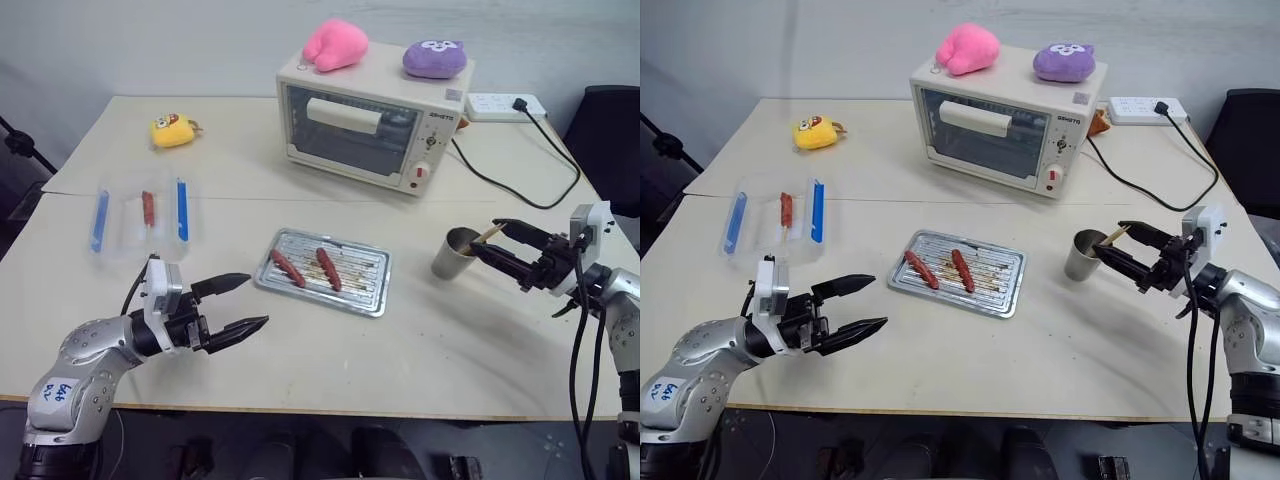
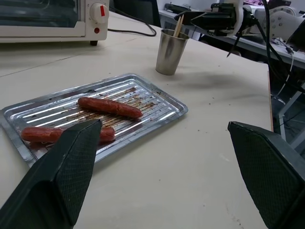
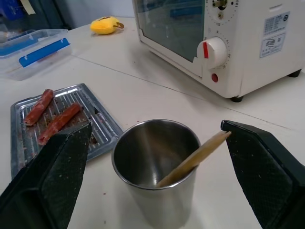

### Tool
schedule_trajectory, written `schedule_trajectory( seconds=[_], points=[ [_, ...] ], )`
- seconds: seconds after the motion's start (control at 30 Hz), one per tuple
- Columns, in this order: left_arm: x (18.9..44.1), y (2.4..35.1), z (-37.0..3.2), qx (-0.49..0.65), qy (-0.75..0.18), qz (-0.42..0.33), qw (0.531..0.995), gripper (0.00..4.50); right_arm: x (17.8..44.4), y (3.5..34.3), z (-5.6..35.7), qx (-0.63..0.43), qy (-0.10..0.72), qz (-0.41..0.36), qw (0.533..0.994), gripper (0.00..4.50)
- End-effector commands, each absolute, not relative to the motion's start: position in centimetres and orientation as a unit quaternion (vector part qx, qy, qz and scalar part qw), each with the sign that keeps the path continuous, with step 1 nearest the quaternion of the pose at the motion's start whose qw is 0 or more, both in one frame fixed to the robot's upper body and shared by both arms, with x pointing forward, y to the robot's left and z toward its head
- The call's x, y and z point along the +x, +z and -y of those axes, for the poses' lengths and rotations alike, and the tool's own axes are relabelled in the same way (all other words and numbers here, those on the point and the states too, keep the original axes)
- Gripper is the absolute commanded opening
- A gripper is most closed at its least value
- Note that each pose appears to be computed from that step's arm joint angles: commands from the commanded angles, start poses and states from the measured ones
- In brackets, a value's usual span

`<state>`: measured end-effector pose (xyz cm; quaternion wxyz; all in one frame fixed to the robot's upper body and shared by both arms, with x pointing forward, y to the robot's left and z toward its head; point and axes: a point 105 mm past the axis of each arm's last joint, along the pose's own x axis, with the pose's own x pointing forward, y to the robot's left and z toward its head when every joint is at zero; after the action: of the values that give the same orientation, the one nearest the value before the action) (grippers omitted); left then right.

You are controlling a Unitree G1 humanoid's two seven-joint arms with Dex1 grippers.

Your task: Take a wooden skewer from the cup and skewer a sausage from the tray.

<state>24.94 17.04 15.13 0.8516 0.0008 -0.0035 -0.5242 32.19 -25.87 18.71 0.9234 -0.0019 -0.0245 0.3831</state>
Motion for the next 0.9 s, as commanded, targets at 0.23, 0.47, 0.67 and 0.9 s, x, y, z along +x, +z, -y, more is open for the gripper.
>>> schedule_trajectory(
  seconds=[0.23, 0.47, 0.67, 0.9],
  points=[
    [24.7, 15.8, -17.1, 0.017, -0.522, 0.024, 0.853, 4.47, 30.8, 20.7, 25.1, -0.029, 0.397, 0.051, 0.916, 4.5],
    [25.0, 15.7, -17.0, 0.019, -0.522, 0.026, 0.852, 4.47, 30.3, 20.9, 25.6, -0.045, 0.381, 0.055, 0.922, 4.5],
    [25.0, 15.6, -17.0, 0.021, -0.523, 0.026, 0.851, 4.47, 29.5, 21.5, 26.1, -0.061, 0.375, 0.066, 0.923, 4.5],
    [25.1, 15.4, -17.1, 0.021, -0.524, 0.023, 0.851, 4.47, 28.5, 21.3, 26.4, -0.066, 0.373, 0.058, 0.924, 4.5]
  ],
)
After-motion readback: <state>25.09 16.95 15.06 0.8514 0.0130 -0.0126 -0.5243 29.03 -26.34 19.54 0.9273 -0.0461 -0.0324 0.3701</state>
